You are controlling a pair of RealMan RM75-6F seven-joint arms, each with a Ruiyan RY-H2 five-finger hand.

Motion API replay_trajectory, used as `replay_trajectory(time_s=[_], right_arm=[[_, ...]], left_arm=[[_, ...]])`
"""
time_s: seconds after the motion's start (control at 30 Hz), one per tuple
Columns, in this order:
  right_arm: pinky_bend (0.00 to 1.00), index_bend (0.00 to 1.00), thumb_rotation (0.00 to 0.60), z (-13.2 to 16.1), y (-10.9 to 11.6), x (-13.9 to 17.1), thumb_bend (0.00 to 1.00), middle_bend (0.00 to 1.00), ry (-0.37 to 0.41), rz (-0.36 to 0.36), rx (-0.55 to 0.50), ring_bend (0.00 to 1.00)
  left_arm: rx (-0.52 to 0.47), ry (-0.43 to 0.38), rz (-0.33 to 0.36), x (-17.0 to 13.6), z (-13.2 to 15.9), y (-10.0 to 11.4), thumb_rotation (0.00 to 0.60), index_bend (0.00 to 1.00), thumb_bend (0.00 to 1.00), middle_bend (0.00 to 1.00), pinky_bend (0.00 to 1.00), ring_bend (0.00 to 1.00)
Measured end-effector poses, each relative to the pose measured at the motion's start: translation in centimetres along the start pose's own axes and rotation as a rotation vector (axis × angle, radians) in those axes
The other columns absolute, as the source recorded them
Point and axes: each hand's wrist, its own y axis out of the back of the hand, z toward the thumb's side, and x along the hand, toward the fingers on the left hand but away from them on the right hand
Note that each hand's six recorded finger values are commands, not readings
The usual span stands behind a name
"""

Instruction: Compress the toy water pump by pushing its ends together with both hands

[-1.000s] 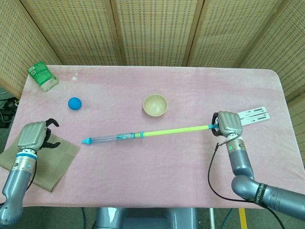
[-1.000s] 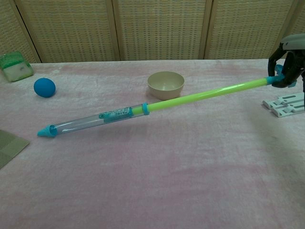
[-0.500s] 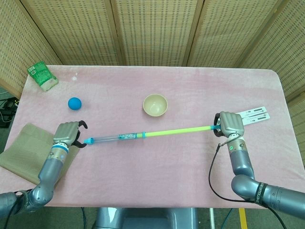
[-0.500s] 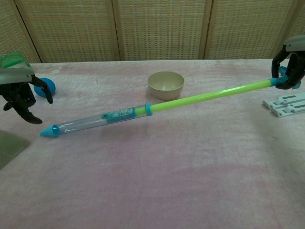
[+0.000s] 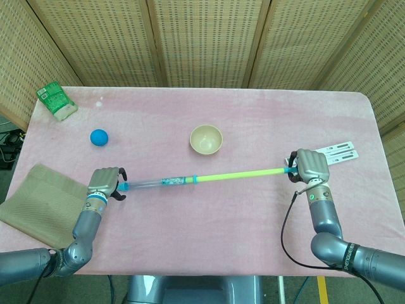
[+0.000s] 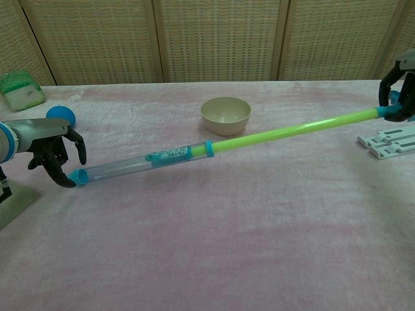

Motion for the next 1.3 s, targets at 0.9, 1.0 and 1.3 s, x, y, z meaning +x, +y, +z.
replay_trajectory(time_s=[0.9, 1.0, 1.3], right_arm=[[0.69, 0.84, 0.600, -0.3, -0.2, 0.5, 0.62, 1.00, -0.017, 0.007, -0.003, 1.00], [0.69, 0.84, 0.600, -0.1, -0.1, 0.7, 0.62, 1.00, -0.012, 0.005, -0.003, 1.00], [0.69, 0.84, 0.600, 1.6, 0.0, 1.3, 0.62, 1.00, 0.029, 0.005, 0.002, 1.00]], left_arm=[[0.029, -0.047, 0.010, 1.5, 1.4, -1.6, 0.600, 0.51, 0.42, 0.88, 0.70, 0.80], [0.011, -0.061, 0.028, 1.1, 1.5, -0.7, 0.600, 0.51, 0.42, 0.88, 0.70, 0.80], [-0.032, -0.114, 0.085, -0.7, 2.4, 2.0, 0.600, 0.51, 0.42, 0.88, 0.70, 0.80]])
